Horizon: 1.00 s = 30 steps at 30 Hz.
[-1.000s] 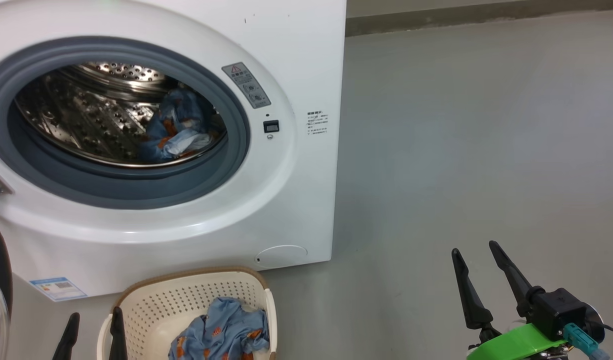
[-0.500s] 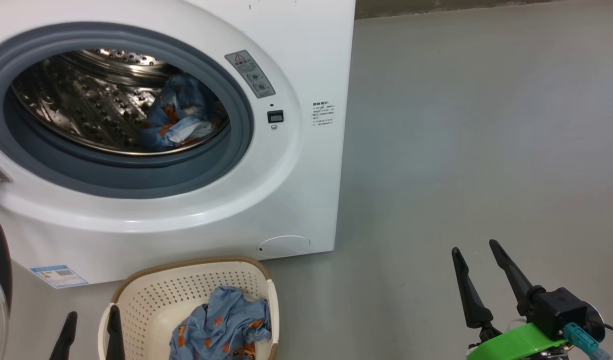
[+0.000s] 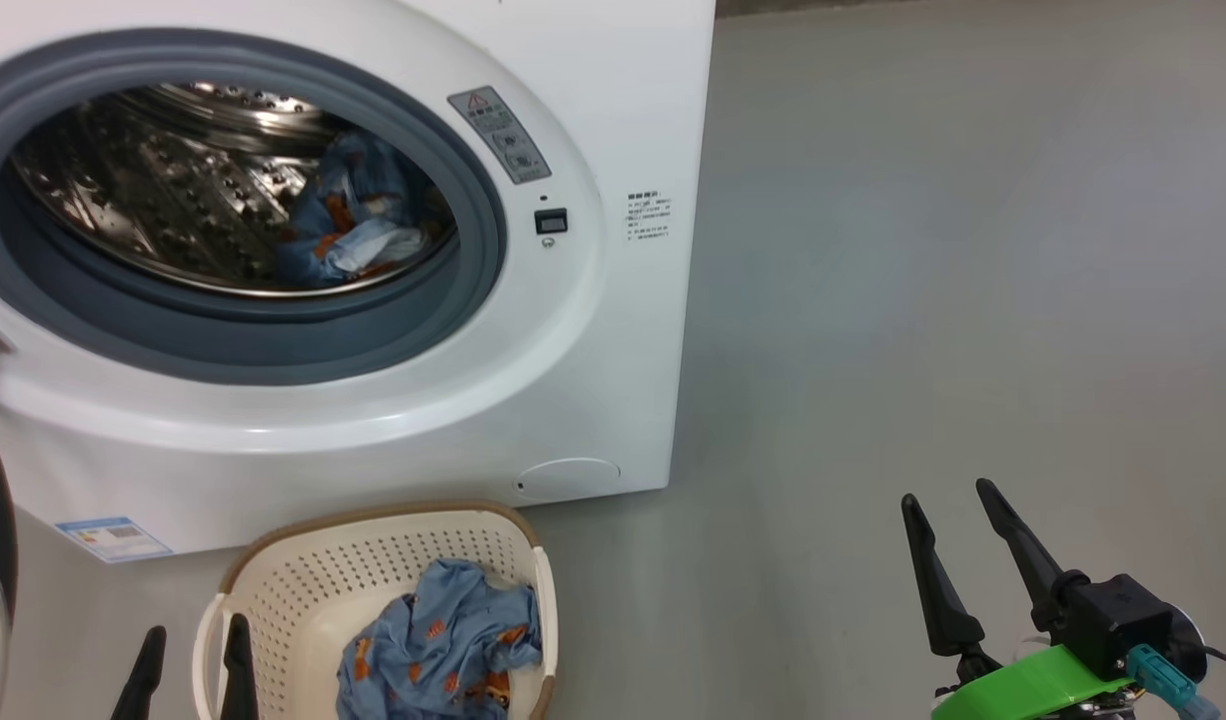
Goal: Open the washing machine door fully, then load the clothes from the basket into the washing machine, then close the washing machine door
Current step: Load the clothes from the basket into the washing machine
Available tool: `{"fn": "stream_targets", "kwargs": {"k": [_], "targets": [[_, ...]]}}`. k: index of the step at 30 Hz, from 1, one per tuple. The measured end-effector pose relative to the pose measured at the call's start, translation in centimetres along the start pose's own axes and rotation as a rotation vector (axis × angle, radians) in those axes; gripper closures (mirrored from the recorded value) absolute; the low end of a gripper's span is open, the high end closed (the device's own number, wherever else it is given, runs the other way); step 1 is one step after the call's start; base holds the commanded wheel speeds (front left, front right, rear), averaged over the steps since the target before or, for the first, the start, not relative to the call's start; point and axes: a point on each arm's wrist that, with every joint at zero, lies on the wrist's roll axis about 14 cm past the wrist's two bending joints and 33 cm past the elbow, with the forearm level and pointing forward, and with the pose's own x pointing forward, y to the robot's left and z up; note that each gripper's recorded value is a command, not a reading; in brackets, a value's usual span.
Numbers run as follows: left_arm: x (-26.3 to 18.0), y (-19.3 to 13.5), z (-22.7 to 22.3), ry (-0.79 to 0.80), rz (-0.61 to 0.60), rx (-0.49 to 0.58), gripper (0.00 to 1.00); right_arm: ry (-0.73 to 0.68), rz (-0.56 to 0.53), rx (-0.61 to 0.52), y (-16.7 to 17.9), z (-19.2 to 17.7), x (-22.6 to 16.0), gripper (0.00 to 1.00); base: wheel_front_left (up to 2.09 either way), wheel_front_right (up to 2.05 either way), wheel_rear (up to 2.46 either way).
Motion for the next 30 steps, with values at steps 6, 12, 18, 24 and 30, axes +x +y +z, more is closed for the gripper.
{"fn": "stream_targets", "kwargs": {"k": [6, 12, 18, 24, 30], "targets": [[1.0, -0.2, -1.8, 0.056, -0.015, -0.028, 0.00, 0.032, 0.001, 0.012, 0.1, -1.2, 0.4, 0.00, 0.00, 0.00, 0.00], [1.9, -0.5, -5.4, 0.168, -0.022, -0.100, 0.00, 0.060, 0.002, 0.015, 0.0, -2.3, 1.3, 0.00, 0.00, 0.00, 0.00], [4.9, -1.4, -7.8, 0.234, -0.071, -0.129, 0.00, 0.087, -0.002, 0.013, -0.4, -3.7, 2.7, 0.00, 0.00, 0.00, 0.00], [7.9, -1.4, -11.4, 0.326, -0.102, -0.133, 0.00, 0.129, -0.005, 0.010, -0.8, -5.9, 4.3, 0.00, 0.00, 0.00, 0.00], [8.9, -2.1, -16.2, 0.464, -0.180, -0.093, 0.00, 0.181, -0.016, 0.008, -1.3, -8.4, 5.0, 0.00, 0.00, 0.00, 0.00]]}}
